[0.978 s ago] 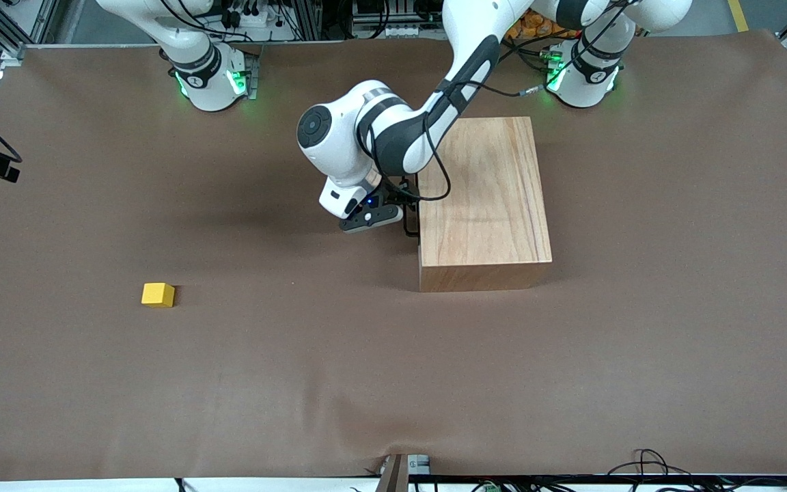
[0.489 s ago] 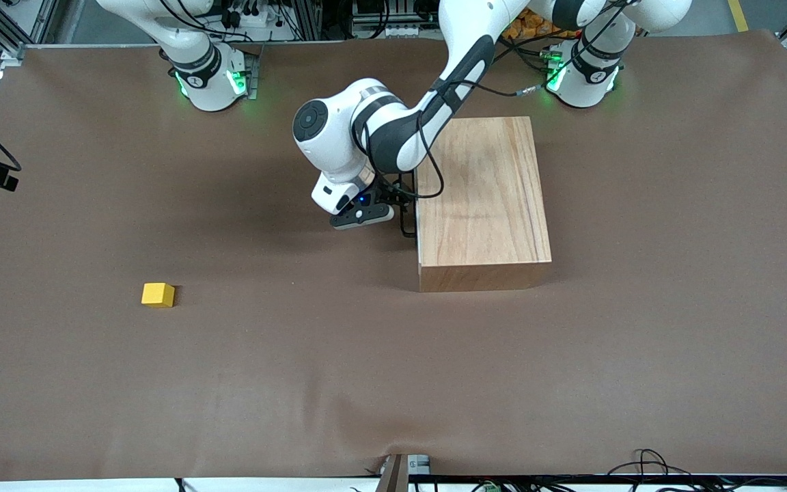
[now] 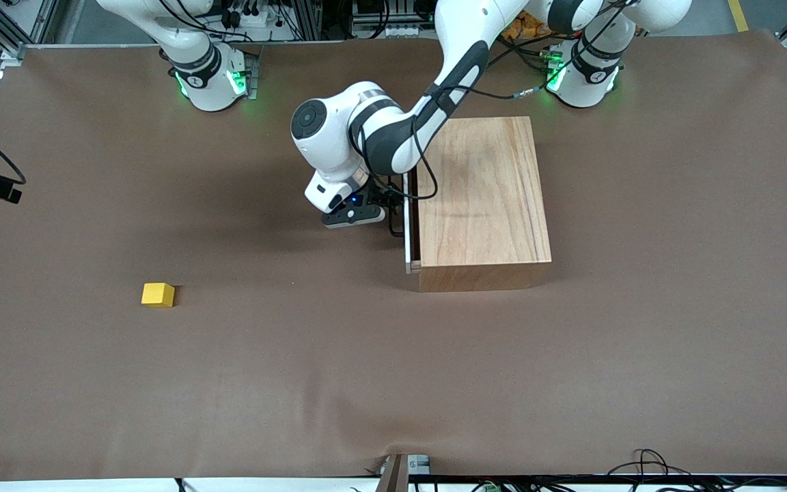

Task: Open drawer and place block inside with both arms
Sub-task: 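Pull the drawer open with the left gripper while the right gripper reaches the cube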

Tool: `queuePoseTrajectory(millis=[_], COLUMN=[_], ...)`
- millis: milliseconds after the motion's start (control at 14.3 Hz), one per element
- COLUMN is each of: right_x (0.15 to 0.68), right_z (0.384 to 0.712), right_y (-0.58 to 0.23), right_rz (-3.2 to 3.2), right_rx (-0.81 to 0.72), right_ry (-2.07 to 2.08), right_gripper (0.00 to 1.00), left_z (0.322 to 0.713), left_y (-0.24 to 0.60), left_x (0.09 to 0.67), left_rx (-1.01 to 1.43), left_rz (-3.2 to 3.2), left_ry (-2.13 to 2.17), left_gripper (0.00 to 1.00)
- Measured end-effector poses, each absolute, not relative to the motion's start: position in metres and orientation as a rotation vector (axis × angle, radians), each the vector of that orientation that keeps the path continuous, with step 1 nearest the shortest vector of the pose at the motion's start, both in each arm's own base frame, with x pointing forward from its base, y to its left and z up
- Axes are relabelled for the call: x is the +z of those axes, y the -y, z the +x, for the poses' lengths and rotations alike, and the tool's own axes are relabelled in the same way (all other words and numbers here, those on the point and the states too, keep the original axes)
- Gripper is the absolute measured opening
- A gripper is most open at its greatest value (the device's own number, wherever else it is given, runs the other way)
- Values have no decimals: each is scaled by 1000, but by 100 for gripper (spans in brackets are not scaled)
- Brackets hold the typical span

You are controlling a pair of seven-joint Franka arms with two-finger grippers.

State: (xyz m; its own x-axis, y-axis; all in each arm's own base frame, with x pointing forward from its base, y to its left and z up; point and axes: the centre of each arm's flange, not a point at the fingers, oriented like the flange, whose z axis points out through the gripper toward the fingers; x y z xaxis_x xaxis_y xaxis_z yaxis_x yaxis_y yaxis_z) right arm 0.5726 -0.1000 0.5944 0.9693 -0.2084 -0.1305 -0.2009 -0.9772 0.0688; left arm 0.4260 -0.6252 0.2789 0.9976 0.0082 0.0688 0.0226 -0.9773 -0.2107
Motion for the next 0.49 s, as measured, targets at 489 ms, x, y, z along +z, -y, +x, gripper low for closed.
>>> queuePoseTrajectory(millis=[489], right_x=[531], right_z=[613], right_y=[98], right_rz=[3058], right_rx=[-227], right_ry=[302], right_gripper=[100], left_z=[426], left_y=[640], left_x=[292], left_rx=[-147], left_rz=[-3040], left_ry=[23], left_gripper=[100])
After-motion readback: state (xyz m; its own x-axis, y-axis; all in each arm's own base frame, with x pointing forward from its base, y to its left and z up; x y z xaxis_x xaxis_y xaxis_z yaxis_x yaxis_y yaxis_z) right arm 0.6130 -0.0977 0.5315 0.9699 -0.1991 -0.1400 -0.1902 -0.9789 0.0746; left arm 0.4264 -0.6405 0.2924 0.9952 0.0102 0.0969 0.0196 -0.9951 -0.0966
